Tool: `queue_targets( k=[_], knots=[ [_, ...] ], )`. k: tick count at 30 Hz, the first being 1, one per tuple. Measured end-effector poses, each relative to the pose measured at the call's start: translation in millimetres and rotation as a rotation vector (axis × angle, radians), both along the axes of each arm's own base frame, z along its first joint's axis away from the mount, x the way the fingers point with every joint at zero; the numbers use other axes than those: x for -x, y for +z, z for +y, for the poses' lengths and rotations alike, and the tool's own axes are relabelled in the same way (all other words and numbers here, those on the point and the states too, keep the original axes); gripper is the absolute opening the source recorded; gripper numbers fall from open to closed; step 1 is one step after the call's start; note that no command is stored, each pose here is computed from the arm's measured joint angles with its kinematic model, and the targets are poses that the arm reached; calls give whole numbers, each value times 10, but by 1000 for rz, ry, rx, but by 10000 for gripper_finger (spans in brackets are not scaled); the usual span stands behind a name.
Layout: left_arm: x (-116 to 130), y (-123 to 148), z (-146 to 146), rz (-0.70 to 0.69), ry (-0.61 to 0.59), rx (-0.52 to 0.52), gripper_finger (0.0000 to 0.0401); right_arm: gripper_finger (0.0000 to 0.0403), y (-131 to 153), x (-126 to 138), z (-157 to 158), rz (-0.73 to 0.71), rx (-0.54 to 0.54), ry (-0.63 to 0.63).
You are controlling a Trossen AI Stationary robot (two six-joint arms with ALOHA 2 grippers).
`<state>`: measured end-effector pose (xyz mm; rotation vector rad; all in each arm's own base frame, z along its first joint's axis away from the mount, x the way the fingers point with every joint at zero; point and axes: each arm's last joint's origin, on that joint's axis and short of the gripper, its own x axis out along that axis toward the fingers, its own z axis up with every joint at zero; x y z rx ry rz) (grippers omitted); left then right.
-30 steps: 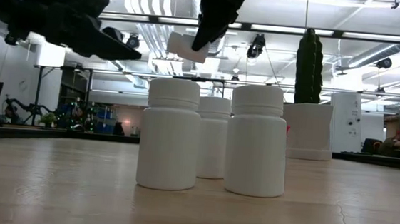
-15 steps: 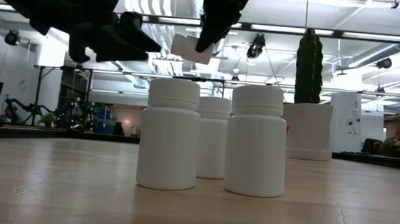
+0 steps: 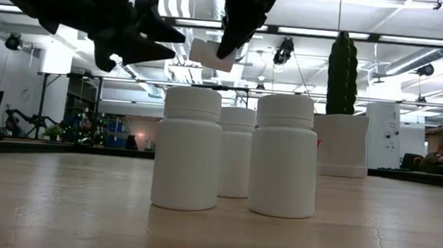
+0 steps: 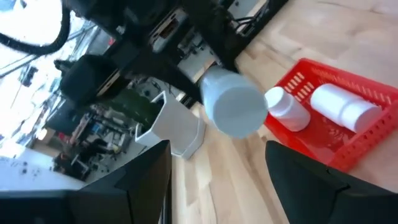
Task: Pick and place pill bottles into a basket
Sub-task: Adjust the white pill bottles in the red basket
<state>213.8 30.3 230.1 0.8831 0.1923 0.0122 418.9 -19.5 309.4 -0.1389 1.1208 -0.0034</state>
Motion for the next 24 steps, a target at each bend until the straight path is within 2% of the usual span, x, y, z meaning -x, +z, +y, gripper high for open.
queue_targets(
  k=[9,17,24],
  knots=[
    [-23,28,-170,-33,-119,-91,245,111,12,2,-42,-8,4,-2],
    [-49,28,-186,-45,-126,-112,245,111,150,-8,-46,-55,7,1],
    [-117,14,-178,-78,-116,-168,245,111,208,0,-45,-64,7,1]
  ],
)
